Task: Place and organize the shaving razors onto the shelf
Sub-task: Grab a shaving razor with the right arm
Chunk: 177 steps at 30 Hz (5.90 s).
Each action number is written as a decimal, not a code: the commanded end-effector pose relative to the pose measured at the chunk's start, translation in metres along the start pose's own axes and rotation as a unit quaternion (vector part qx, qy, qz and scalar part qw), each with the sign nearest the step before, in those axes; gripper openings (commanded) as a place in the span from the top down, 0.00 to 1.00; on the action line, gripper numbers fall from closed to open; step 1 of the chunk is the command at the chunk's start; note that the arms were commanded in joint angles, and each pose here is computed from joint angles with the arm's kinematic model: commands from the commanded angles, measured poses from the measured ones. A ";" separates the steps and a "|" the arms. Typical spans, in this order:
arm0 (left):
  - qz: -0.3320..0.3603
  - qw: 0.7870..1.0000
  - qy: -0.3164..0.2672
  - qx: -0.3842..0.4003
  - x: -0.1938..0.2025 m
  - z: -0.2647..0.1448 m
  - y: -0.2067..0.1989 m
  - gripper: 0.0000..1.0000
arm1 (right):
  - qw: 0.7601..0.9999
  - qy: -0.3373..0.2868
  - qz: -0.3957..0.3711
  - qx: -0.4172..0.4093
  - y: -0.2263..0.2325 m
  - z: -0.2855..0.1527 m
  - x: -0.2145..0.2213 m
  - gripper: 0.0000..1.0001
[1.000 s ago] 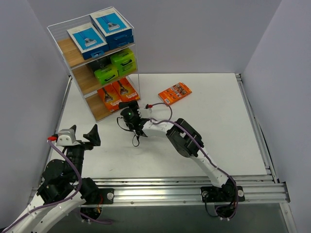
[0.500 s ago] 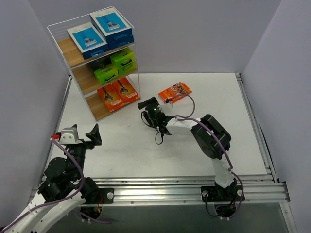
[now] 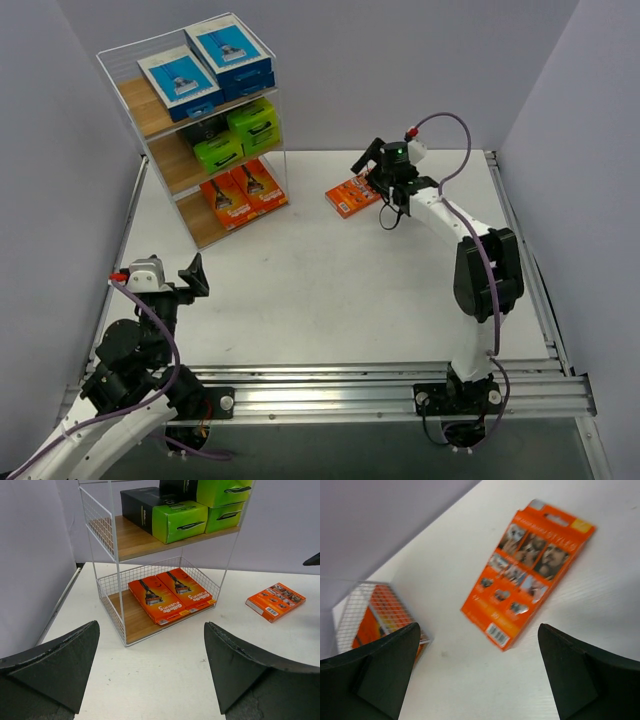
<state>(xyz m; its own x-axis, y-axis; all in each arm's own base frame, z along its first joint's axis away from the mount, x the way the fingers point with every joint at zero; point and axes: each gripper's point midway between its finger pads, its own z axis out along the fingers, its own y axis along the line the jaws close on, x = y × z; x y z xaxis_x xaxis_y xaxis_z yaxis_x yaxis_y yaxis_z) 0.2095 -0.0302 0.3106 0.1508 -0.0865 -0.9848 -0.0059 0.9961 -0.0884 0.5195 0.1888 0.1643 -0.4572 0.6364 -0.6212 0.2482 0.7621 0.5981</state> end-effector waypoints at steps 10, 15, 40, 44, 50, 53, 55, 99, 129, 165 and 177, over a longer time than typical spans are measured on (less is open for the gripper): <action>-0.001 1.000 -0.013 -0.004 -0.017 0.004 0.003 0.06 | 0.985 0.088 -0.142 0.053 -0.059 0.075 -0.041 0.04; -0.002 1.000 -0.011 0.007 -0.015 0.004 -0.002 0.06 | 0.984 0.087 -0.155 0.029 -0.065 0.104 -0.048 0.16; -0.004 1.000 -0.016 0.003 -0.017 0.005 0.002 0.06 | 0.969 0.114 -0.220 0.003 -0.065 0.135 0.004 0.46; -0.001 1.000 -0.013 0.005 -0.016 0.005 0.001 0.06 | 0.962 0.131 -0.239 -0.001 -0.054 0.132 0.026 0.55; -0.002 1.000 -0.015 0.001 -0.017 0.004 0.003 0.06 | 0.949 0.171 -0.265 -0.008 -0.044 0.110 0.080 0.67; 0.000 1.000 -0.013 0.003 -0.016 0.005 0.002 0.06 | 0.945 0.173 -0.276 -0.023 -0.032 0.093 0.096 0.68; 0.002 1.000 -0.010 0.004 -0.015 0.005 0.001 0.06 | 0.943 0.183 -0.276 -0.023 -0.038 0.079 0.111 0.69; 0.009 0.999 0.012 0.034 -0.003 0.011 -0.016 0.06 | 0.927 0.204 -0.193 -0.247 -0.040 0.027 0.111 0.54; 0.010 0.999 0.012 0.036 -0.003 0.011 -0.017 0.06 | 0.924 0.231 -0.127 -0.276 -0.075 -0.015 0.173 0.57; 0.012 0.999 0.016 0.042 -0.001 0.011 -0.020 0.06 | 0.935 0.250 -0.106 -0.228 -0.083 -0.021 0.243 0.97; 0.011 0.999 0.014 0.041 -0.002 0.011 -0.019 0.06 | 0.921 0.224 -0.043 -0.317 -0.026 -0.056 0.217 1.00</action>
<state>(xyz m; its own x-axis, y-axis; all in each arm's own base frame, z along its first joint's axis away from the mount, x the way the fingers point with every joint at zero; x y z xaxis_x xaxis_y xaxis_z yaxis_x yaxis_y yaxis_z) 0.2243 -0.0516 0.2954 0.0809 -0.0283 -0.9963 0.0676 0.9975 -0.0228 0.3698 0.2940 0.0205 -0.8032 0.3357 -0.4921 -0.2669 0.5357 0.8011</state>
